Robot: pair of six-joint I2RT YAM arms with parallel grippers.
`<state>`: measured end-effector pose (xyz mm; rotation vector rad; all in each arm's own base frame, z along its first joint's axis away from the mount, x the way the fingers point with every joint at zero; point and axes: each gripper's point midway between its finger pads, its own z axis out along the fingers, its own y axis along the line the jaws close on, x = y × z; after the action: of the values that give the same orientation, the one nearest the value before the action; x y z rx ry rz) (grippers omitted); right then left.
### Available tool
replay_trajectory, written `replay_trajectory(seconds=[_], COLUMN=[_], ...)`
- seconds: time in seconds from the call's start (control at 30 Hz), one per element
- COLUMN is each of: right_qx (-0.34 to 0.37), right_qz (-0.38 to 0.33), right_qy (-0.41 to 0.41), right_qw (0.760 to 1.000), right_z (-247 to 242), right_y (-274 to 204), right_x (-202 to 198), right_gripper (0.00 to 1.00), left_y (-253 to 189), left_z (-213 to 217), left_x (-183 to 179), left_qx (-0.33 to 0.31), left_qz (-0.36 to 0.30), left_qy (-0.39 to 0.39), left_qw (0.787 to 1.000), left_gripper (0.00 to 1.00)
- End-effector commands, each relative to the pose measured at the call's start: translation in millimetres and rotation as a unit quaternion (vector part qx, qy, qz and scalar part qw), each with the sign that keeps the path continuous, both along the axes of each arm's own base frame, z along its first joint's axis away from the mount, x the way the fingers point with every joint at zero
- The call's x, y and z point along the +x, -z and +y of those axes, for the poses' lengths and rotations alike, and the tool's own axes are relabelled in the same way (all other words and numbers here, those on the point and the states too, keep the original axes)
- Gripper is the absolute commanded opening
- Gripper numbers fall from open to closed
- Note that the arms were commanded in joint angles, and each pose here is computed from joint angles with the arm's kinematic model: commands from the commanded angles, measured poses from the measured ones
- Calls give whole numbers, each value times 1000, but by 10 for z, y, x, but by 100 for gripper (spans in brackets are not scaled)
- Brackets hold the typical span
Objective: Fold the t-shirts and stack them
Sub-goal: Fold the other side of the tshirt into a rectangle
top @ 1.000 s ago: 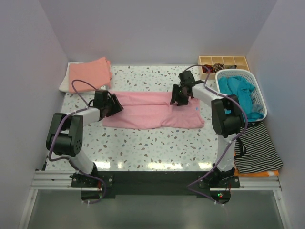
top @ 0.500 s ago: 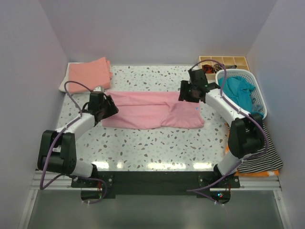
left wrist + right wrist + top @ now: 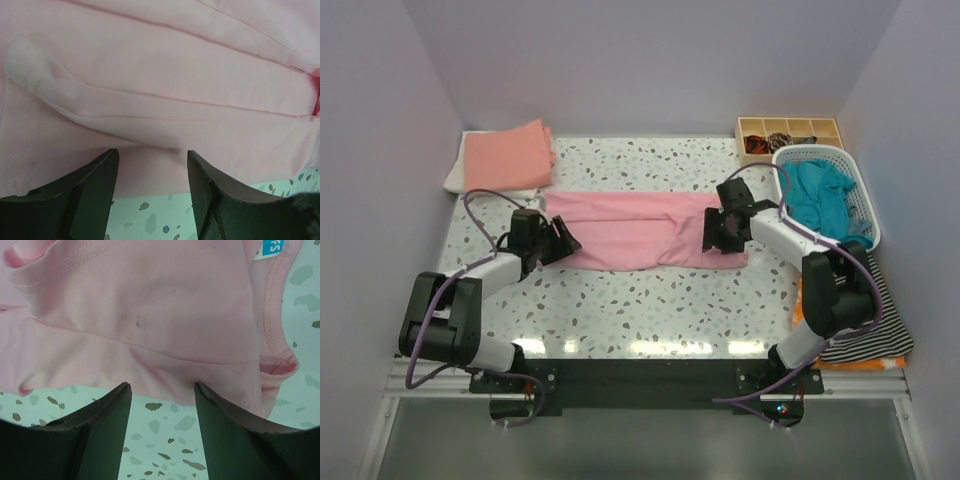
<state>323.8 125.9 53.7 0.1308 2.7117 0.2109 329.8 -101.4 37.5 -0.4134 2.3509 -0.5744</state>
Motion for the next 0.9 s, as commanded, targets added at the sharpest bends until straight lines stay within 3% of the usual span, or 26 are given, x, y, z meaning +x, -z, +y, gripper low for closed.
replay_trajectory(seconds=[0.0,0.2,0.43,0.87], right_qx=[-33,-87,-203,-266], right_qz=[18,55,57,52], right_qy=[21,42,65,86], right_qw=[999,994,975,959], right_z=[-118,-344,-771,-1050], right_y=[85,316,427,320], right_x=[-37,-238,-252,-135], right_gripper=[57,57,57,57], left_y=[-4,134,171,277], left_z=[-12,138,447,635], left_x=[68,-13,-66,-240], left_qx=[-2,39,127,172], left_qz=[-17,13,39,72], left_qy=[-3,-19,-41,-60], left_qw=[1000,999,990,981], left_gripper=[62,62,62,63])
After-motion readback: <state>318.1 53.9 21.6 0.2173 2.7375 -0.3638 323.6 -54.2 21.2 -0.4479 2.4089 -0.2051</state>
